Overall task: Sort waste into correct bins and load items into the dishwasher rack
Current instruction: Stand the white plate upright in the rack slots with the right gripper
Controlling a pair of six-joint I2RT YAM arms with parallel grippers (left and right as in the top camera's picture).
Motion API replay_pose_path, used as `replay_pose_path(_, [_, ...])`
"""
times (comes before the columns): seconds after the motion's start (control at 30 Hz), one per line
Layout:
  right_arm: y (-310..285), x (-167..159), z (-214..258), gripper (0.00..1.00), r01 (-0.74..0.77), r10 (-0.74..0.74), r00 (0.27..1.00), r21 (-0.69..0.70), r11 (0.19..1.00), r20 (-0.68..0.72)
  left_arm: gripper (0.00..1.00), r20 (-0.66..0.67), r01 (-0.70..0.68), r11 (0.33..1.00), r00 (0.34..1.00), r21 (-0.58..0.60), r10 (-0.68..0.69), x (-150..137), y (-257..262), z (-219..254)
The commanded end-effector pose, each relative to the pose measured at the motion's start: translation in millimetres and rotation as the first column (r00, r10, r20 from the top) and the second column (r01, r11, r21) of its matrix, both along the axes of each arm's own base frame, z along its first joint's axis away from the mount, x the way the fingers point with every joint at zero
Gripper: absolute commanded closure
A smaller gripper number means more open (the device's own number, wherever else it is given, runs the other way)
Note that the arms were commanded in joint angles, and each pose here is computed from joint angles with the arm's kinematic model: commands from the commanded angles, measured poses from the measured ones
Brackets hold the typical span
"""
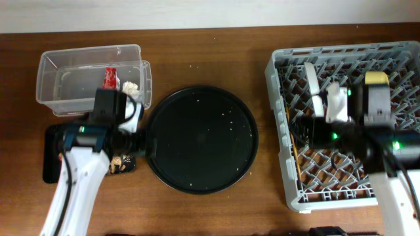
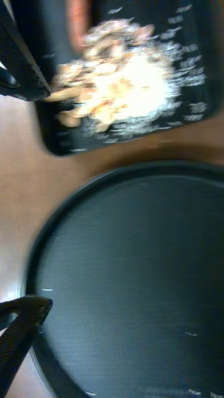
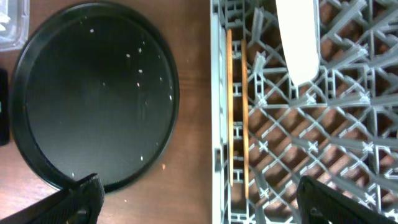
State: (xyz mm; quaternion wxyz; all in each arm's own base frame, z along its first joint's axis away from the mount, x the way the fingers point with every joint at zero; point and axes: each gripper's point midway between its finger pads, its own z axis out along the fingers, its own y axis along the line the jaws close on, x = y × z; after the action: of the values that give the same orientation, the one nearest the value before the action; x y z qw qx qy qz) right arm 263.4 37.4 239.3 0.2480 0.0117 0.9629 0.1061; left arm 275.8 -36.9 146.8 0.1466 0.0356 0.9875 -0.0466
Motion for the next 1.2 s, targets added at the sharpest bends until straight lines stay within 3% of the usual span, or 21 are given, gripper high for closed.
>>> replay_pose_path(0.0, [-13.7,-21.8,-11.0,0.02,0.039,-0.032,0.993,-0.06,0.997,0.115,0.01,0.16,-0.013,1.0,0.987,-0.028,0.017,-16.3,0.7,9.6])
replay_pose_path(0.07, [-15.1,-42.5,-13.0,0.02,0.047,-0.035,0.982,-0.062,0.997,0.185,0.01,0.27,-0.026,0.999,0.962,-0.046,0.037,-27.5,2.1,21.5])
replay_pose_path(0.17, [-15.1,-58.3,-15.4,0.02,0.047,-0.035,0.982,-0.061,0.997,0.186,0.01,0.347,-0.021,0.998,0.937,-0.055,0.039,-35.1,2.6,36.5])
replay_pose_path(0.47, [-15.0,-54.2,-33.1,0.02,0.04,-0.033,0.994,-0.066,0.997,0.1,0.01,0.347,-0.021,0.998,0.937,-0.055,0.039,-34.3,2.6,36.1])
replay_pose_path(0.57, [-22.0,-62.9,-33.9,0.02,0.078,-0.053,0.964,-0.086,0.993,0.26,0.01,0.347,-0.021,0.998,0.937,-0.055,0.039,-34.3,2.6,36.1])
replay_pose_path(0.67, [-16.6,-64.8,-55.8,0.02,0.067,-0.03,0.889,-0.065,0.996,0.458,0.01,0.347,-0.021,0.998,0.937,-0.055,0.039,-34.4,2.6,36.2])
replay_pose_path(0.83, [-17.1,-50.0,-53.4,0.02,0.088,-0.04,0.703,-0.03,0.996,0.71,0.01,0.347,-0.021,0.998,0.937,-0.055,0.039,-34.3,2.6,36.1])
replay_pose_path(0.93, [-18.8,-35.6,-52.6,0.02,0.104,-0.051,0.601,-0.015,0.994,0.798,0.01,0.347,-0.022,0.998,0.937,-0.054,0.039,-34.3,2.7,36.2])
replay_pose_path(1.17, [-25.5,-17.1,-57.3,0.02,0.16,-0.018,0.456,-0.062,0.985,0.89,0.01,0.347,-0.021,0.998,0.937,-0.055,0.039,-34.4,2.6,36.2])
